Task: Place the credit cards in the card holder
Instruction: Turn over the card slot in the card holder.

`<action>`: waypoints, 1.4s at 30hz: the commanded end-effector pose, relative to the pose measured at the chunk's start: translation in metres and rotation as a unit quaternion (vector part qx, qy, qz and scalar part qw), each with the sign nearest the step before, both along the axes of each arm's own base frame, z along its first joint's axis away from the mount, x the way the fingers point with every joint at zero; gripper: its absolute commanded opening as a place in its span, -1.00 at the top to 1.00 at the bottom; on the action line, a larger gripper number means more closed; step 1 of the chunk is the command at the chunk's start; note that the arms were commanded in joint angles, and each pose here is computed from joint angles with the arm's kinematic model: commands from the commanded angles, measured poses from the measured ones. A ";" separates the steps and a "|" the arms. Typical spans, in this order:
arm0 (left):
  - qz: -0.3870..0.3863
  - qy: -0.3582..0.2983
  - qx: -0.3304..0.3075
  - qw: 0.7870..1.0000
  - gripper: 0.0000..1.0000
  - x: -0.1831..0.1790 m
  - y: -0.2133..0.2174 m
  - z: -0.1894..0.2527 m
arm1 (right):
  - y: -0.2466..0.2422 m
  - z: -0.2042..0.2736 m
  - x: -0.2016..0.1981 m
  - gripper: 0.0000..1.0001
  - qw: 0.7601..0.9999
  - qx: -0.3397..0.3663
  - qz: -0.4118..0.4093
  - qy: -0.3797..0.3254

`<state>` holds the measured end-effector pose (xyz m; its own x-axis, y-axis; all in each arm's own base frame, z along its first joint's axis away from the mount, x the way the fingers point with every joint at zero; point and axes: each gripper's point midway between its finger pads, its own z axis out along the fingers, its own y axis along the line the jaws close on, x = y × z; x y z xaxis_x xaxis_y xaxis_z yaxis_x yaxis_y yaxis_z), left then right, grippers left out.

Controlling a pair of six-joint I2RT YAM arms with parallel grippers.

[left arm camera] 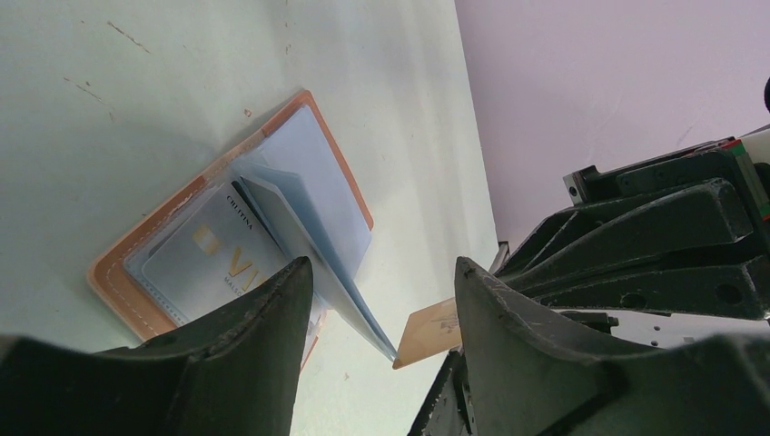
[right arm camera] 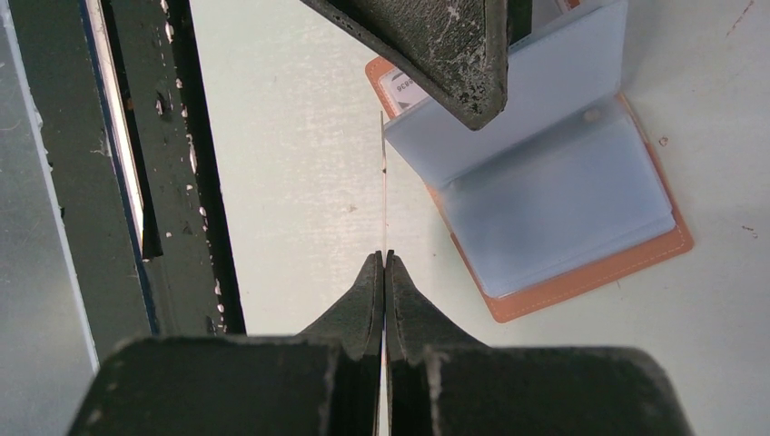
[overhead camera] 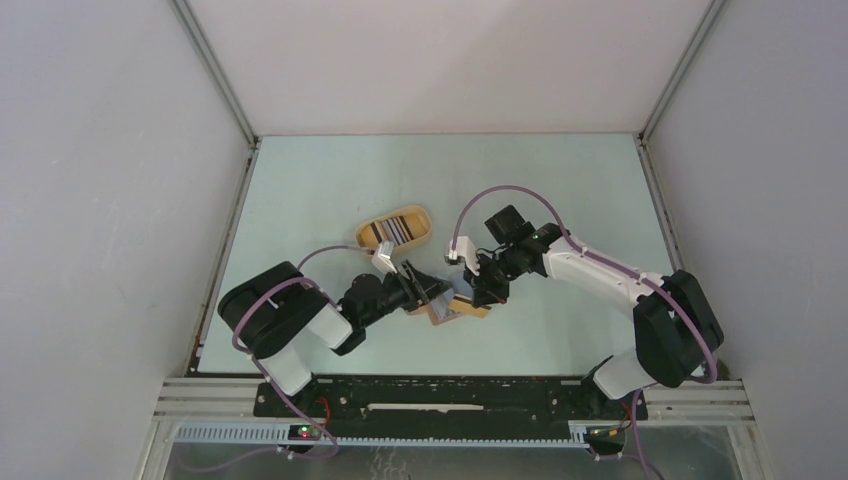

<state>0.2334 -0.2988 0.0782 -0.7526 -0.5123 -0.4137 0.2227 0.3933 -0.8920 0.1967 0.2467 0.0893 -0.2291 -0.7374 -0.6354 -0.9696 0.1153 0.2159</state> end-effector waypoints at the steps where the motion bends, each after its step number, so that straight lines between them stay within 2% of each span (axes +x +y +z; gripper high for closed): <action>1: -0.001 0.000 -0.005 1.000 -0.27 -0.001 0.002 0.000 | 0.000 0.011 0.001 1.00 1.000 0.017 0.002 -0.011; 18: -0.003 0.001 -0.001 1.000 -0.26 0.000 0.001 -0.001 | -0.001 0.012 -0.003 1.00 1.000 0.024 0.010 -0.001; 29: -0.003 0.002 -0.001 1.000 -0.24 0.000 0.001 -0.002 | -0.004 0.008 0.007 1.00 1.000 0.012 -0.014 -0.009; 34: -0.003 0.001 -0.002 1.000 -0.24 0.000 0.001 -0.001 | -0.001 0.014 -0.010 1.00 0.999 0.031 0.026 0.003; 42: -0.003 0.002 -0.002 1.000 -0.24 -0.001 0.001 -0.002 | -0.002 0.003 -0.011 1.00 0.999 0.008 0.033 0.005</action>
